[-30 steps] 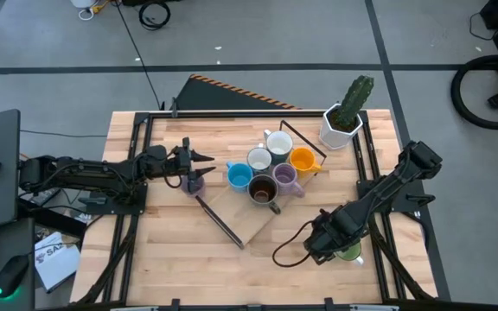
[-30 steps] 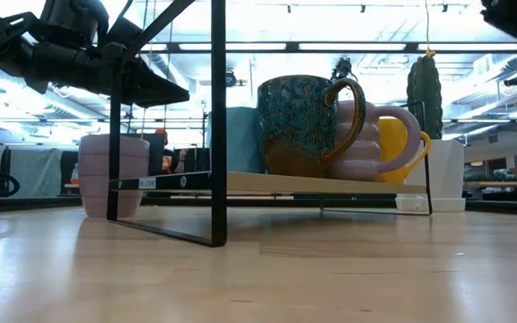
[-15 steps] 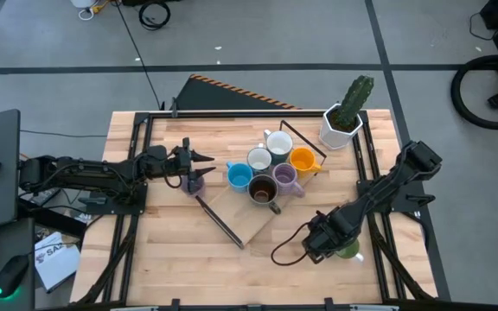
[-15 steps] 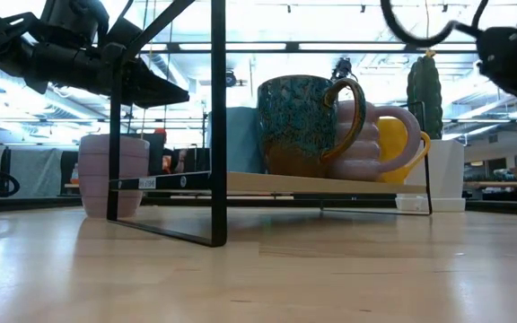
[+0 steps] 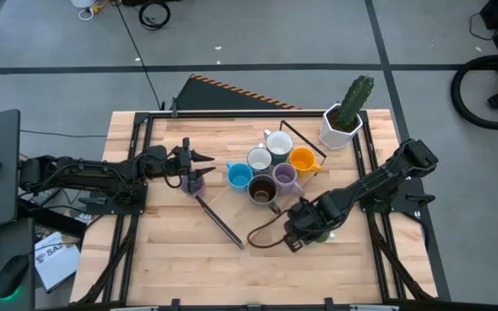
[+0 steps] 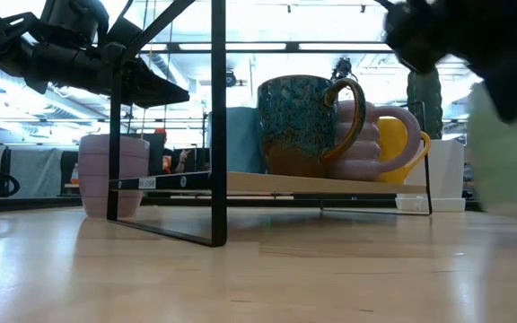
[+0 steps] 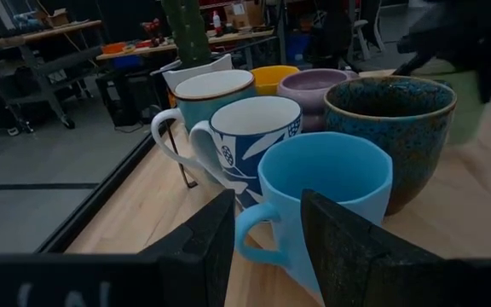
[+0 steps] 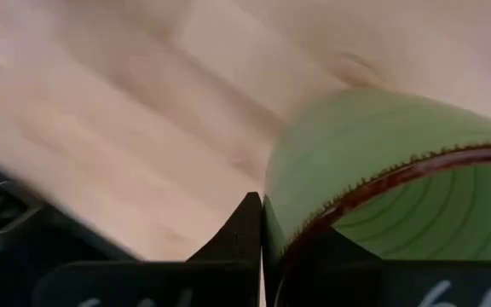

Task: Place coffee mugs
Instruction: Put the green mug on the shelf

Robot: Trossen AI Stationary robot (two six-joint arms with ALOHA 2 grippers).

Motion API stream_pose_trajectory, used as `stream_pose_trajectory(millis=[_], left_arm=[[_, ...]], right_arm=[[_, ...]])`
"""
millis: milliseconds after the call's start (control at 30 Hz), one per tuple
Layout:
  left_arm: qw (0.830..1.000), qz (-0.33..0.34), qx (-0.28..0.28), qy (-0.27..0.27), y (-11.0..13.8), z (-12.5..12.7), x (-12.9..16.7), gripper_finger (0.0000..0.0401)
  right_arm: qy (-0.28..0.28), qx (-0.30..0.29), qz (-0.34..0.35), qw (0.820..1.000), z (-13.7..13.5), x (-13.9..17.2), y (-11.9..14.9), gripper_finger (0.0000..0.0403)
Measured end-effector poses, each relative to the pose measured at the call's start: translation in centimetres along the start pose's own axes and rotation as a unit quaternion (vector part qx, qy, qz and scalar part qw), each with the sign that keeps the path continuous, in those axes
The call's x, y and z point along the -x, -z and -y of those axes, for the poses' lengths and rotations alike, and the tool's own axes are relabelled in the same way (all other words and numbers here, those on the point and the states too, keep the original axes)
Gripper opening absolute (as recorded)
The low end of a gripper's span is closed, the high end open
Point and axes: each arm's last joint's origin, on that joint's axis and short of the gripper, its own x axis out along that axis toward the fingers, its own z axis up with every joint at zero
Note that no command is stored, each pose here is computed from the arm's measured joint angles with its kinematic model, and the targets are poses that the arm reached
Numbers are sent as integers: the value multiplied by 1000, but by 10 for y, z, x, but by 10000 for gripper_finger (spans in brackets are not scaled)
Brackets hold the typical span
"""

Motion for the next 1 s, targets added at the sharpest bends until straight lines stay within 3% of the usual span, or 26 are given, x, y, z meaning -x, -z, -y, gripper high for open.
stream_pose_trajectory(millis=[200, 467, 600, 800, 1000], left_arm=[[1000, -2, 0, 0, 0, 0, 0, 141], [1000, -2, -4, 0, 0, 0, 0, 141], [1000, -5, -20, -20, 0, -1, 0, 141], [998, -5, -47, -49, 0, -3, 0, 141], [997, 10, -60, -53, -4, -4, 0, 141]], right_arm=[[-28, 25, -1, 999, -42, 7, -8, 23], [45, 96, -36, 994, -98, -4, -23, 22], [50, 110, -33, 992, -119, 2, -34, 26], [13, 130, 14, 991, -139, 32, -43, 27], [-9, 121, 50, 991, -142, 40, -58, 28]])
